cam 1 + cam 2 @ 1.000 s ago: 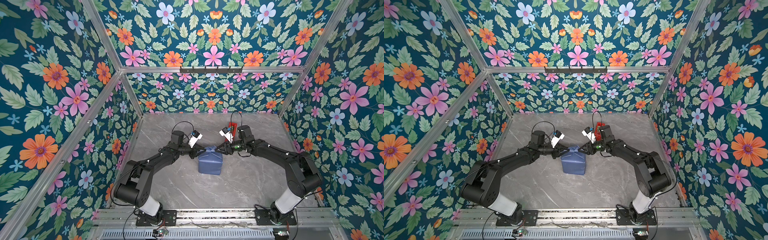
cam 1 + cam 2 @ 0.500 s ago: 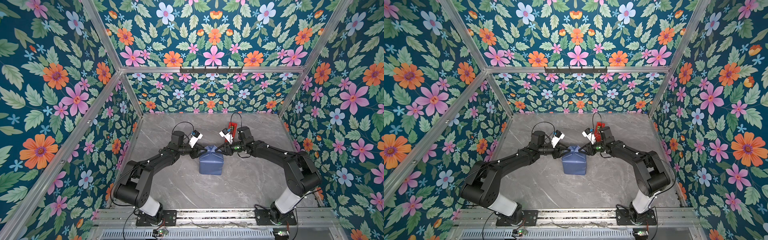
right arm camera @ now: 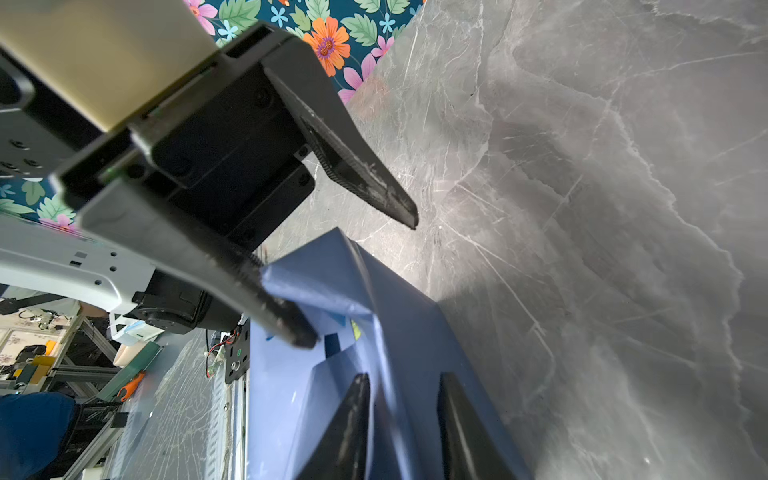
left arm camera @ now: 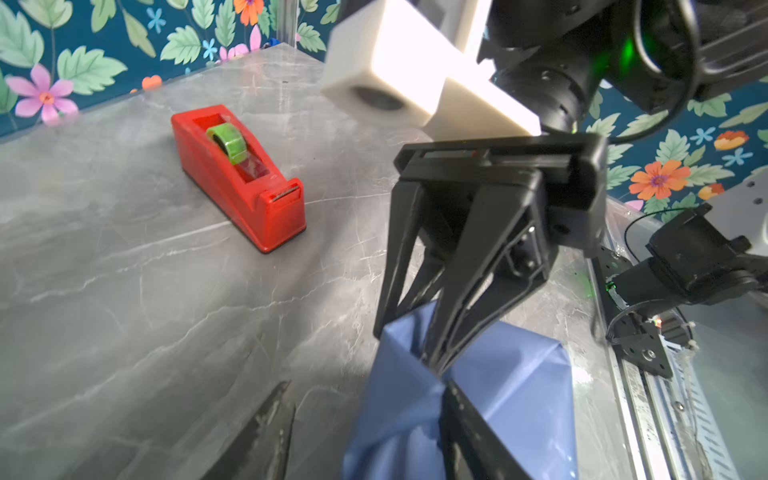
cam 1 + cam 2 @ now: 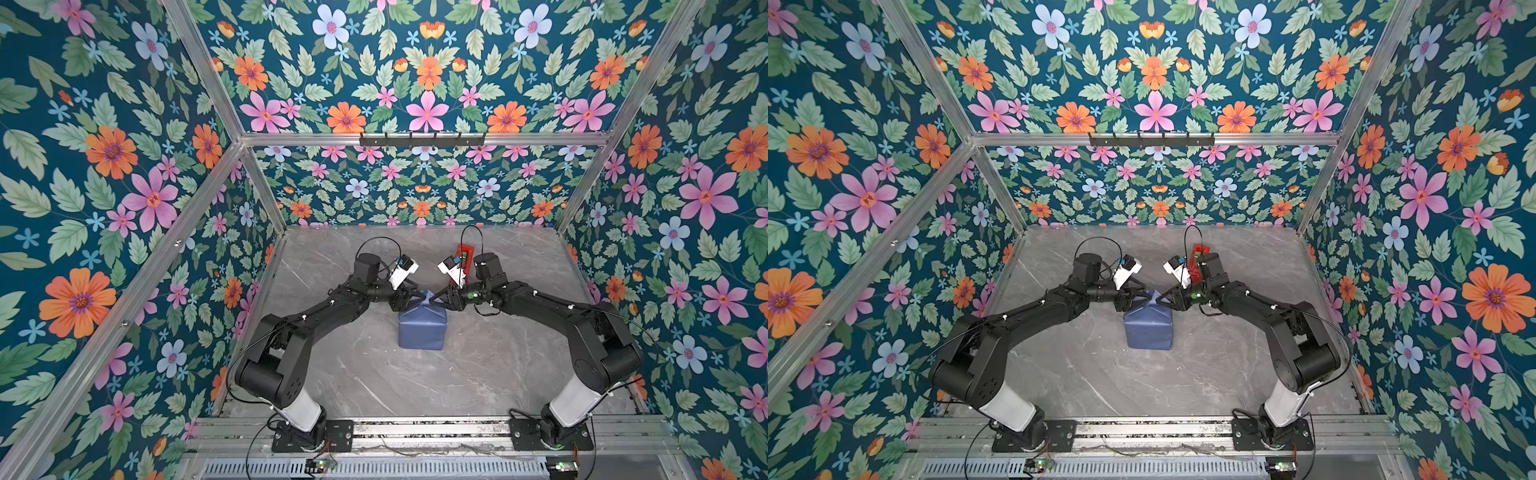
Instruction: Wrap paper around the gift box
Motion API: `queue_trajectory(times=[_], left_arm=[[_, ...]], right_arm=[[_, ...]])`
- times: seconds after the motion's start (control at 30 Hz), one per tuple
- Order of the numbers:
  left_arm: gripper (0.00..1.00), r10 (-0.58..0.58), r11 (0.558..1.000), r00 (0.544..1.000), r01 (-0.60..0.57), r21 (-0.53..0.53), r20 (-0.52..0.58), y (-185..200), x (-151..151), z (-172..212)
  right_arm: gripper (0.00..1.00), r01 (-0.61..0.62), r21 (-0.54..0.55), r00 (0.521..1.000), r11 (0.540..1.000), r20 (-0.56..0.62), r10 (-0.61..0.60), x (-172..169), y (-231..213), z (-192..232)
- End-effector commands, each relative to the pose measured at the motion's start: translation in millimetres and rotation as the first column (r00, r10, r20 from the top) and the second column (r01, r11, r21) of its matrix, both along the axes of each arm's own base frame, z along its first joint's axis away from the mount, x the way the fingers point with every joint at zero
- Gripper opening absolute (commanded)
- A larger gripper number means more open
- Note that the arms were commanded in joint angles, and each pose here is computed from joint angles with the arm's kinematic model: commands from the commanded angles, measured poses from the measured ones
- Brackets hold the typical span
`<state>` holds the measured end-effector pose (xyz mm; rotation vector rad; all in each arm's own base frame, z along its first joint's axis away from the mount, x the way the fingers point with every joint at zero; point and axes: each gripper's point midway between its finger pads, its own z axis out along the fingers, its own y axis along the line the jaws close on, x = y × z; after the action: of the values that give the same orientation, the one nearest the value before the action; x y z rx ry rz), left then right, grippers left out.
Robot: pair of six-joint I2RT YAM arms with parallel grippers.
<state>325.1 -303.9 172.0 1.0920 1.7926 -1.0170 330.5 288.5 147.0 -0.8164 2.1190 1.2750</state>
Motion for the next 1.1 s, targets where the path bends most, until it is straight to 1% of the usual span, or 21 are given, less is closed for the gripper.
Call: queue_trajectory(times=[0.0, 0.1, 0.23, 0.33, 0.47, 0.6, 0.63, 0.77, 0.9, 1.07], left_arm=[[0.58, -0.016, 1.000, 0.999, 0.015, 0.020, 0.031, -3.7, 1.1, 1.9], [0.51, -0.015, 0.999, 0.999, 0.014, 0.028, 0.035, -6.4, 4.6, 2.3], [0.35, -0.007, 0.999, 0.999, 0.006, 0.042, 0.032, -6.0, 6.8, 2.2], [0.27, -0.003, 0.999, 0.999, 0.001, 0.037, 0.036, -5.0, 4.9, 6.5], [0.19, 0.021, 1.000, 0.999, -0.022, 0.017, 0.049, -2.9, 4.7, 14.5], [0.14, 0.049, 0.999, 0.997, -0.050, 0.014, 0.059, 0.6, 4.6, 16.0], [0.13, 0.056, 0.998, 0.997, -0.056, 0.011, 0.062, 1.3, 4.5, 17.1], [0.10, 0.088, 0.996, 0.993, -0.088, -0.006, 0.074, 4.8, 4.4, 20.3], [0.08, 0.115, 0.993, 0.990, -0.114, -0.015, 0.084, 6.6, 4.7, 23.5], [0.08, 0.149, 0.989, 0.984, -0.147, -0.028, 0.094, 6.3, 1.9, 29.0]], right_arm=[[0.30, -0.006, 0.008, 1.000, 1.000, 0.010, 0.006, 1.1, 1.4, 2.9], [0.30, -0.007, 0.008, 1.000, 1.000, 0.008, 0.007, 0.7, 1.8, 2.5], [0.30, -0.004, 0.007, 1.000, 1.000, 0.012, 0.004, 0.6, 0.8, 3.3], [0.30, 0.005, 0.000, 1.000, 1.000, 0.014, -0.005, 1.7, -0.1, 4.0], [0.37, 0.045, -0.015, 0.999, 0.999, 0.010, -0.045, 5.9, -3.1, 5.0], [0.45, 0.096, -0.022, 0.995, 0.995, -0.025, -0.096, 9.1, -5.2, 2.7], [0.47, 0.106, -0.012, 0.994, 0.994, -0.007, -0.107, 7.5, -5.6, 14.3], [0.53, 0.156, -0.046, 0.987, 0.987, -0.032, -0.158, 4.3, -7.6, 10.9], [0.55, 0.194, -0.081, 0.979, 0.978, -0.052, -0.199, -1.2, -7.9, 4.3], [0.56, 0.245, -0.122, 0.963, 0.962, -0.081, -0.256, -5.6, -11.2, -8.4]])
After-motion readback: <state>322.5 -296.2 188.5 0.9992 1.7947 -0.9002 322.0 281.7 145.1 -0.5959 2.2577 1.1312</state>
